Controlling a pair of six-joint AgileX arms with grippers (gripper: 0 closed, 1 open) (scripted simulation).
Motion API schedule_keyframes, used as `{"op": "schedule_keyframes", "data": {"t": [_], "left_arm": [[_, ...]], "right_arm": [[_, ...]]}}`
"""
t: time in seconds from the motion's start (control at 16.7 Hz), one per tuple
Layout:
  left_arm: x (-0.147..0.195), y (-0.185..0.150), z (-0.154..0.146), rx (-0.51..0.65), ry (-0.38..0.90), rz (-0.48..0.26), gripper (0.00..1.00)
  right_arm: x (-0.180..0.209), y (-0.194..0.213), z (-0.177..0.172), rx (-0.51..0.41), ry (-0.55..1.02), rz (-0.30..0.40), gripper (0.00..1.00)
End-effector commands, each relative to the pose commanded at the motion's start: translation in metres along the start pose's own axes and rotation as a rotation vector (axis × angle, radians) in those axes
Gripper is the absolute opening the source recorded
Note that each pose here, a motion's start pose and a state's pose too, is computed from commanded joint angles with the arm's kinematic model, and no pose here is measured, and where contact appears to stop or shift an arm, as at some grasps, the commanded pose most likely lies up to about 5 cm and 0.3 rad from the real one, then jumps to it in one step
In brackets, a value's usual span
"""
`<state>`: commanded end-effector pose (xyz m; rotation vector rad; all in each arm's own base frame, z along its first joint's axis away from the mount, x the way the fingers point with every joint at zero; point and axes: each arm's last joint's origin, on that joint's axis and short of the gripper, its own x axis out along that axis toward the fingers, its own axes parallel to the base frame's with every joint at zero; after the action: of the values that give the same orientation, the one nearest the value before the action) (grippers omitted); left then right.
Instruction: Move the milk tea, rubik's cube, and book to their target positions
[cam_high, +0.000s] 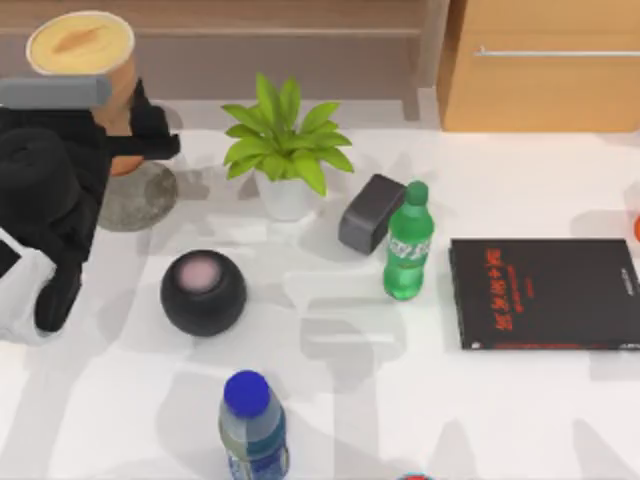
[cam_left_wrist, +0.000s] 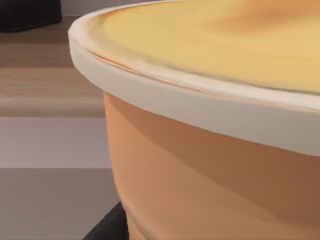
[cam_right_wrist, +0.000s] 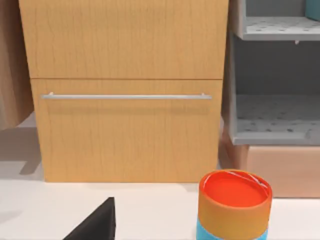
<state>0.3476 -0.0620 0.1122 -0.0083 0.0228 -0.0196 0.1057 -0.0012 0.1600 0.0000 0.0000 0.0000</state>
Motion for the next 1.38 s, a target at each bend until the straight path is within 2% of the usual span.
{"op": "schedule_keyframes", "data": {"t": [0.42,0.72,1.38], "left_arm": [[0.0,-0.001,-0.026,0.0,0.002,-0.003,0.0],[-0.001,-0.001,-0.029,0.0,0.004,-0.003,0.0],[-0.001,-0.001,-0.029,0.0,0.004,-0.003,0.83]], "right_arm": [[0.0,0.0,0.0,0.0,0.0,0.0,1.0],[0.0,0.0,0.0,0.0,0.0,0.0,1.0],[0.0,0.0,0.0,0.0,0.0,0.0,1.0]]}}
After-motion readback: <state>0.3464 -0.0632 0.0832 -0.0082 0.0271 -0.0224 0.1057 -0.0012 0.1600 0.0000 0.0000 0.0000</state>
